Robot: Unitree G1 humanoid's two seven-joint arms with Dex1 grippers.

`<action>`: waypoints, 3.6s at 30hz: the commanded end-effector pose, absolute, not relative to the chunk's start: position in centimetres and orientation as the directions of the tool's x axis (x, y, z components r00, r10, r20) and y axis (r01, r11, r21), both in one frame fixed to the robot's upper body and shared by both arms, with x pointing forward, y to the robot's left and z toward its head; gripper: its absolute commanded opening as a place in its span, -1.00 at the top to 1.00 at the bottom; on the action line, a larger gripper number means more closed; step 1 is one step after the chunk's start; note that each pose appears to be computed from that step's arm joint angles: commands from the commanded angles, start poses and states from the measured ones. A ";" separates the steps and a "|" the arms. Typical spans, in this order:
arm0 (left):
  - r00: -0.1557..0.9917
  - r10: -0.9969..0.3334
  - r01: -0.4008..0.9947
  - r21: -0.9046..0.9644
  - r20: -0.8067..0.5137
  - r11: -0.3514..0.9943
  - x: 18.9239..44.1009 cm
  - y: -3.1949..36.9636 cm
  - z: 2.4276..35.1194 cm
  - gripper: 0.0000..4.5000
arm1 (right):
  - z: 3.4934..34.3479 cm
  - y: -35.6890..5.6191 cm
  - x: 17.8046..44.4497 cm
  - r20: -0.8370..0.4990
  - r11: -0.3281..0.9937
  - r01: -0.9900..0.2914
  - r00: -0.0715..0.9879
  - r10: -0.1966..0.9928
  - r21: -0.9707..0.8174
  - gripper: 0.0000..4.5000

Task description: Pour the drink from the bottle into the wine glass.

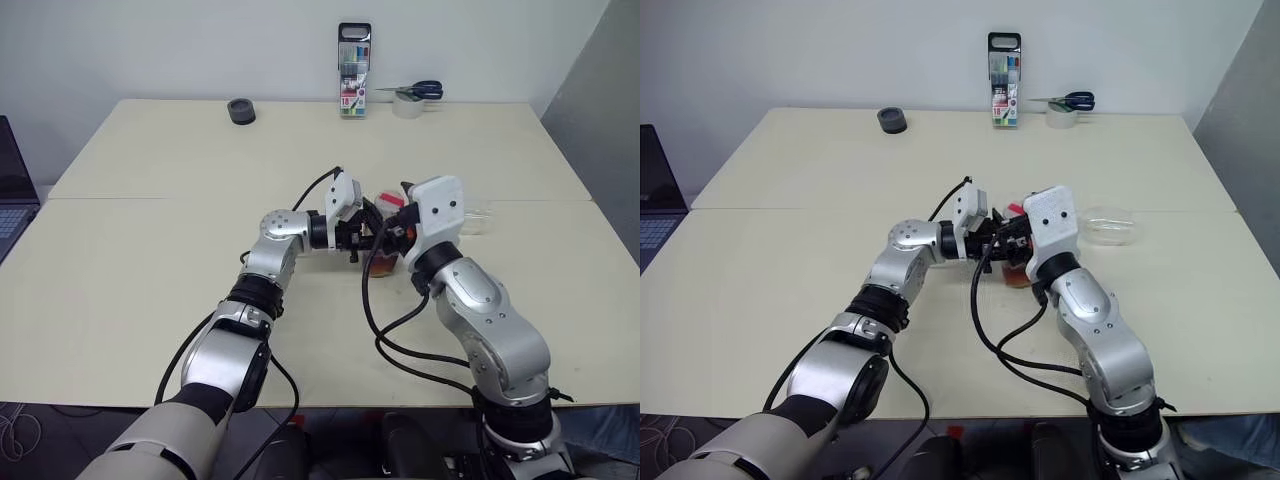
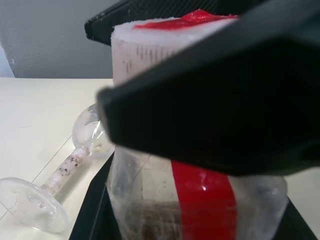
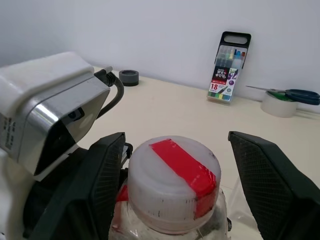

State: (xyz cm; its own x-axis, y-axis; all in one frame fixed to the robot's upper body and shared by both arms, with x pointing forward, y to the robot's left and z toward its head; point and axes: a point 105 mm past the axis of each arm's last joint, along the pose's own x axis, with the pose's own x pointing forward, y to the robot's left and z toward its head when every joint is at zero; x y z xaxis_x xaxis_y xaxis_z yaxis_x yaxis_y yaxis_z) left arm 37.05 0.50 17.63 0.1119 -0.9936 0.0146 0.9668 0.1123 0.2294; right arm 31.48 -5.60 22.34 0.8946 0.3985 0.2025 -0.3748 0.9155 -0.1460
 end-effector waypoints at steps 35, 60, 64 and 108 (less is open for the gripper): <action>0.192 -0.980 0.944 0.261 0.060 0.201 38.1 1.5 19.2 0.25 | 25.0 -9.1 28.9 0.117 0.687 -0.644 0.696 0.709 -0.337 -0.92; 0.178 -0.983 0.932 0.313 0.035 0.180 37.9 0.9 18.7 0.25 | 23.6 -5.2 32.3 0.280 0.938 -0.329 0.896 0.346 -0.108 -0.92; 0.180 -0.983 0.932 0.314 0.032 0.181 37.9 0.9 18.7 0.25 | 23.8 -5.1 32.3 0.294 0.940 -0.326 0.893 0.341 -0.100 -0.55; 0.068 -0.998 0.933 0.354 -0.015 0.058 37.5 2.3 19.9 0.26 | 25.1 -6.5 31.8 0.122 0.600 -0.739 0.595 0.795 -0.306 -0.92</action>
